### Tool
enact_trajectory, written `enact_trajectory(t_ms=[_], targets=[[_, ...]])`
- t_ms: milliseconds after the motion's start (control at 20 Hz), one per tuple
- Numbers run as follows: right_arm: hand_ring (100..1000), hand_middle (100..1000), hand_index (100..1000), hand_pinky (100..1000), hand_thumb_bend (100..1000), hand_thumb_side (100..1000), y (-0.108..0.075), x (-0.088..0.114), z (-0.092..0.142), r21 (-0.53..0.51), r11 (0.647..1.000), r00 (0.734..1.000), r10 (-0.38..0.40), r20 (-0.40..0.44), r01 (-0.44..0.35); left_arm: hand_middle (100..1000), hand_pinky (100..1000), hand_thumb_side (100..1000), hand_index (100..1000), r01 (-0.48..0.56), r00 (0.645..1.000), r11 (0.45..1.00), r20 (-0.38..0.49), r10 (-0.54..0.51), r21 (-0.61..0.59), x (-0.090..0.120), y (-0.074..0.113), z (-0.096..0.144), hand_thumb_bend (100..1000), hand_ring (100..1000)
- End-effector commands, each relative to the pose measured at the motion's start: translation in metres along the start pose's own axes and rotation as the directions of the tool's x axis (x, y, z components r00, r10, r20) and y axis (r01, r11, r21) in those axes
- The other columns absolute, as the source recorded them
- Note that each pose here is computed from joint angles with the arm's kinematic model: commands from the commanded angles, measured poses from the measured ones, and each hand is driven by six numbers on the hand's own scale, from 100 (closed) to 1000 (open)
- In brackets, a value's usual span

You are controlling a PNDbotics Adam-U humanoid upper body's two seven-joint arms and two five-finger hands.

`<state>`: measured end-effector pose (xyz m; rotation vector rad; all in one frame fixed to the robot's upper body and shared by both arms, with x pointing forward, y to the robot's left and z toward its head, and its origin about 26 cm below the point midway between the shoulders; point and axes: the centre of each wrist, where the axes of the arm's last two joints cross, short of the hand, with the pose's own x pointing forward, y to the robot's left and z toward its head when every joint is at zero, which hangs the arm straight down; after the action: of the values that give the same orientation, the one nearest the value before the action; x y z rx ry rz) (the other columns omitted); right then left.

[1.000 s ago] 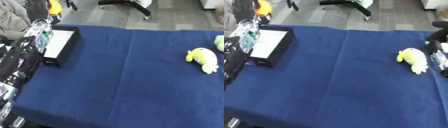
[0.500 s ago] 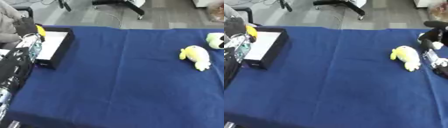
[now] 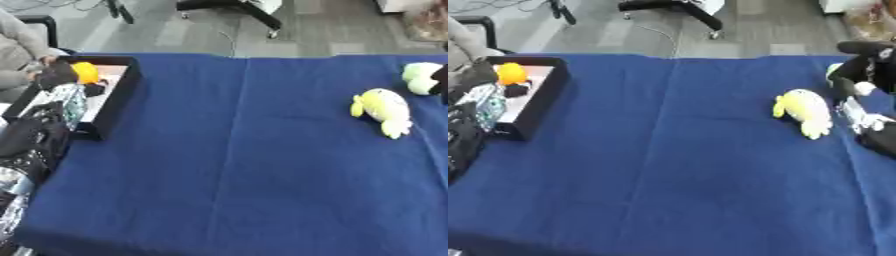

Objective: Pick up the objects with one hand, pass them to the other hand, and then place them into the box on the other side of the table.

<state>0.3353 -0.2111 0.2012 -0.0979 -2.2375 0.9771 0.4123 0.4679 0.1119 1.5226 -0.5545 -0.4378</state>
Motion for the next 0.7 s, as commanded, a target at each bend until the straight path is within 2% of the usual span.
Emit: enact_trajectory(t_ms=[50, 100, 200, 300, 400, 600, 700], targets=[[563, 580, 851, 753, 100, 478, -0.006, 0.002, 0.000, -0.010, 1.000, 1.000, 0.024, -0.001, -0.025, 822, 851, 560, 929, -0.117, 0.992, 0.980, 0.072, 0.107, 0.162, 0.006, 0.063, -0.011, 368, 814], [562, 579, 851, 752, 100, 478, -0.007, 0.001, 0.001, -0.012, 1.000, 1.000, 0.024, -0.006, -0.024, 802, 827, 515, 916, -0.162, 0.984, 0.967, 0.110, 0.143, 0.196, 0.013, 0.075, -0.009, 319, 790], [562, 579, 848, 751, 100, 476, -0.008, -0.001, 0.002, -0.022, 0.999, 1.000, 0.025, -0.017, -0.025, 777, 807, 430, 897, -0.254, 0.958, 0.932, 0.202, 0.205, 0.260, 0.033, 0.103, -0.001, 311, 769], [562, 580, 852, 751, 100, 471, -0.011, -0.003, 0.004, -0.037, 0.999, 0.999, 0.032, -0.032, -0.033, 762, 792, 401, 883, -0.335, 0.925, 0.886, 0.292, 0.244, 0.321, 0.050, 0.128, 0.009, 296, 757], [563, 581, 857, 750, 100, 456, -0.016, -0.007, 0.006, -0.056, 0.997, 0.997, 0.047, -0.061, -0.051, 743, 781, 399, 866, -0.428, 0.878, 0.836, 0.378, 0.295, 0.342, 0.067, 0.145, 0.021, 259, 743], [565, 586, 877, 749, 100, 384, -0.032, -0.019, 0.005, -0.086, 0.989, 0.985, 0.104, -0.140, -0.117, 729, 779, 391, 857, -0.585, 0.753, 0.749, 0.552, 0.358, 0.311, 0.107, 0.161, 0.058, 249, 733], [576, 601, 893, 753, 100, 336, -0.041, -0.026, 0.002, -0.092, 0.983, 0.972, 0.142, -0.185, -0.161, 716, 776, 416, 851, -0.643, 0.679, 0.718, 0.632, 0.373, 0.267, 0.126, 0.156, 0.080, 220, 724]])
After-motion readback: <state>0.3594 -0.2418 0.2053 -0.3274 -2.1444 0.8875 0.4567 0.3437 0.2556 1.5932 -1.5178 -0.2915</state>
